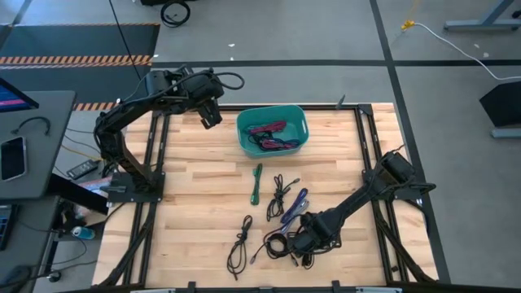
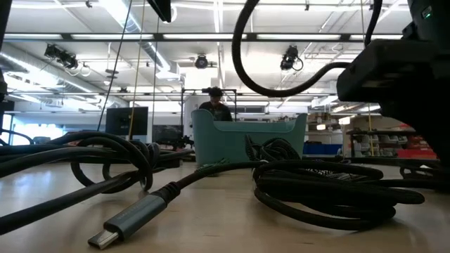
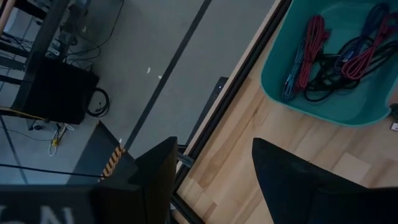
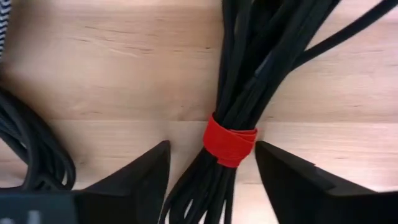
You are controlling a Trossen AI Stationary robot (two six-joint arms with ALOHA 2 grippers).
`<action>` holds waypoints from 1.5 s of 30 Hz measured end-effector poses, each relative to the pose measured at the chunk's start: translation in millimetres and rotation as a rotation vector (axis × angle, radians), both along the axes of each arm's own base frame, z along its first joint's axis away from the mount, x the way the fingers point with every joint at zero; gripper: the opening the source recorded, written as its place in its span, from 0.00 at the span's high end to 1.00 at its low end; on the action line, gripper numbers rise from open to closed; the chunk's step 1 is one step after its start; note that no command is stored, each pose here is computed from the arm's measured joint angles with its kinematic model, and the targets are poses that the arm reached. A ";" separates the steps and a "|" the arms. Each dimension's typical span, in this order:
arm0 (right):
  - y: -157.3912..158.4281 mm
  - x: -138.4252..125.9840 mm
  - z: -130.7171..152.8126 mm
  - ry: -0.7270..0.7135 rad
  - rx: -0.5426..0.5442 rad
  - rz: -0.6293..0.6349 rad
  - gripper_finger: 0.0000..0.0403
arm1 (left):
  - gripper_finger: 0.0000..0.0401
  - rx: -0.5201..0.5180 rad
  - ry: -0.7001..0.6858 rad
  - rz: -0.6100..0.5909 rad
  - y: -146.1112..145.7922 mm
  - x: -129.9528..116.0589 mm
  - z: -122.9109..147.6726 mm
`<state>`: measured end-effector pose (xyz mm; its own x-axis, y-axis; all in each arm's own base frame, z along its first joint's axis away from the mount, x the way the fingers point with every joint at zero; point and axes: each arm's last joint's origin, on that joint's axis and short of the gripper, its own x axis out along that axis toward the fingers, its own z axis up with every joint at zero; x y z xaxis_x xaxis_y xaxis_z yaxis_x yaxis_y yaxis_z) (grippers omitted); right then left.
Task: Pick and place USB-C Cables
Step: Put the black charger cable into the light blue bin
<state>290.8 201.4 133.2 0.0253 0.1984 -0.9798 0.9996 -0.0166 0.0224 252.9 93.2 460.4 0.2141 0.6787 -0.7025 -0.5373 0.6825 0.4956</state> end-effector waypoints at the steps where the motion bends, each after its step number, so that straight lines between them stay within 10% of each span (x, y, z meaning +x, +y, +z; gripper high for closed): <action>1: 0.0 -0.5 -0.1 0.003 -0.001 0.001 0.43 | 0.46 0.000 0.000 0.000 0.0 0.0 0.0; 9: 1.0 -0.8 0.7 0.000 0.029 0.054 0.92 | 0.46 0.000 0.002 -0.001 0.1 0.3 -0.2; 20: -40.6 -3.0 72.8 -0.243 -0.060 0.175 0.93 | 0.46 0.004 0.015 -0.014 0.1 0.2 -0.2; 27: -112.3 -36.2 134.6 -0.272 -0.344 0.318 0.93 | 0.46 0.004 0.015 -0.014 0.0 0.1 -0.3; 45: -310.4 -72.4 215.1 -0.439 -0.626 0.912 0.93 | 0.46 -0.067 -0.055 0.015 -1.6 1.2 -1.2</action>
<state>218.4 -109.0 348.3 0.4810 -0.1927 -0.8553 0.5419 0.8323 0.1172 254.1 91.6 459.1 0.2439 0.6343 -0.7336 -0.5727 0.7047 0.4188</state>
